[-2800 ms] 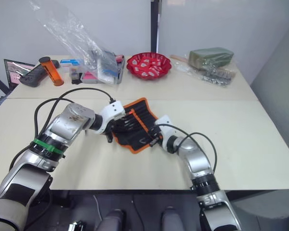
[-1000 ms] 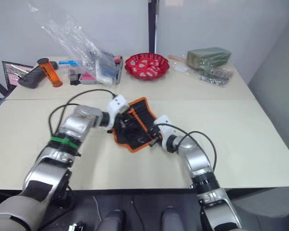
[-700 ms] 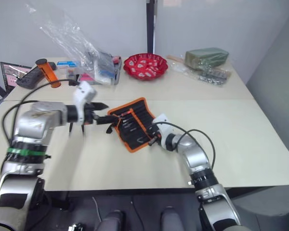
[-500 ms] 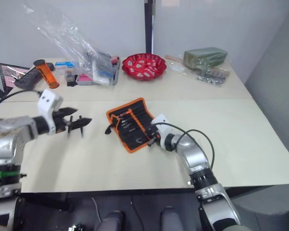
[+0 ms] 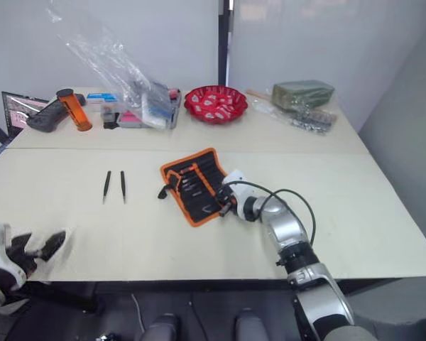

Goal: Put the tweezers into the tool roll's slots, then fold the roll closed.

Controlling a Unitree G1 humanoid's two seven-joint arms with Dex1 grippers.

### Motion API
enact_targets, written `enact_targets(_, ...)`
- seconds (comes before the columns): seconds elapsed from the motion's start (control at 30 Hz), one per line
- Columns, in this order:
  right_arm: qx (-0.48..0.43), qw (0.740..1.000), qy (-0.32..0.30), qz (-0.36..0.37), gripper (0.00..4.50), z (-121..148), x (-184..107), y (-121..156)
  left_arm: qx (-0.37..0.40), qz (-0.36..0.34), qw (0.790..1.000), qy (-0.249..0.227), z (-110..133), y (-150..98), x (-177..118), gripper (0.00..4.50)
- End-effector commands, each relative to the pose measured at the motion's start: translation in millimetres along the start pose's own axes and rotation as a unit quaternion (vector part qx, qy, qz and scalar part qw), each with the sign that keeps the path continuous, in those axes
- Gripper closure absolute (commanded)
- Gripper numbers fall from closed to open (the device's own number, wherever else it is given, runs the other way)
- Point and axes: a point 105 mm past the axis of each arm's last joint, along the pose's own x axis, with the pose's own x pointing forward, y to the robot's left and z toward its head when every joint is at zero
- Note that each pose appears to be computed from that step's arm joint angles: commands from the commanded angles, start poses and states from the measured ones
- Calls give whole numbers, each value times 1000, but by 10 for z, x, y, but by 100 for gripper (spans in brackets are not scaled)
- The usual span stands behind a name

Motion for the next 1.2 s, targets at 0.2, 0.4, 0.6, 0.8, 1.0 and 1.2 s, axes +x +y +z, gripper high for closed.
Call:
enact_targets(0.2, 29, 995, 93, 16, 450, -544, 11, 102, 4, 25, 998, -57, 188, 24, -147, 3)
enact_targets(0.4, 28, 995, 91, 18, 450, -534, 14, 114, 6, 12, 998, -68, 256, -52, -81, 3)
enact_targets(0.6, 28, 995, 90, 12, 450, -539, -12, 92, -12, 4, 994, -106, 466, -186, 169, 3)
enact_targets(0.8, 33, 996, 87, 3, 450, -543, -40, 97, -8, 6, 993, -122, 656, -392, 636, 3)
enact_targets(1.0, 35, 996, 87, -3, 450, -550, -73, 111, -10, 12, 995, -101, 674, -537, 1057, 3)
enact_targets(1.2, 35, 996, 86, -10, 450, -531, -97, 90, 2, -5, 999, -54, 556, -732, 1335, 3)
